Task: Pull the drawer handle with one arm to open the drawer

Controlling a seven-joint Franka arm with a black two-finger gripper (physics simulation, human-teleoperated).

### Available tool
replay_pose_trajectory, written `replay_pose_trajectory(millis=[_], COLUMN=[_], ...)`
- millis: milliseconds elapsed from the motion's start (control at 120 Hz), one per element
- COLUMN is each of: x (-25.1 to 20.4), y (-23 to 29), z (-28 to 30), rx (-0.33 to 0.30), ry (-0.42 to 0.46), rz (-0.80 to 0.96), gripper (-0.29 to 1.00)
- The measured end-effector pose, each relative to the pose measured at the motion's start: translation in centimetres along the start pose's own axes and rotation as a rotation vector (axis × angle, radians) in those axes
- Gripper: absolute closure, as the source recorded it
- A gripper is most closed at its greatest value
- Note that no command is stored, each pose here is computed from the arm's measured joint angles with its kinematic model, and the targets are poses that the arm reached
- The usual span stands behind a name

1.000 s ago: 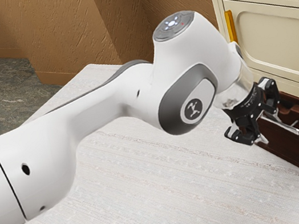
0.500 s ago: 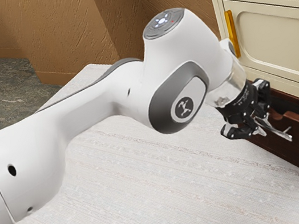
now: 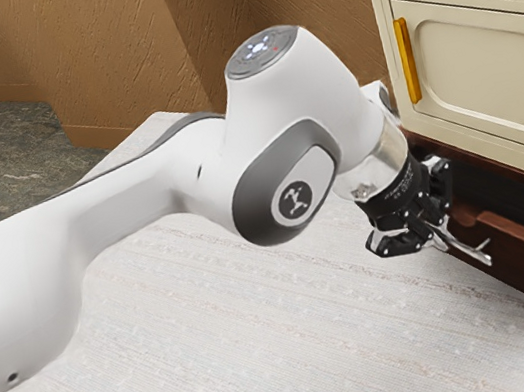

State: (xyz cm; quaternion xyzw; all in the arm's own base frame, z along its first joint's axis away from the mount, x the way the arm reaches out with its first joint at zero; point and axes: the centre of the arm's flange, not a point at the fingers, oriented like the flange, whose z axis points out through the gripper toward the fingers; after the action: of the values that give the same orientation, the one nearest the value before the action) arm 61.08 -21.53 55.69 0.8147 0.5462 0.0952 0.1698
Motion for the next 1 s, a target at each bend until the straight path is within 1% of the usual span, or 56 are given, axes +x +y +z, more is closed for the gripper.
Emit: replay_pose_trajectory(millis=[483, 1000], x=[0.2, 0.3], y=[-2.6, -6.6], z=[-1.1, -3.1], rx=[0.021, 0.036], ry=[-0.015, -0.028], rz=[-0.009, -0.014], gripper=[0.79, 0.79])
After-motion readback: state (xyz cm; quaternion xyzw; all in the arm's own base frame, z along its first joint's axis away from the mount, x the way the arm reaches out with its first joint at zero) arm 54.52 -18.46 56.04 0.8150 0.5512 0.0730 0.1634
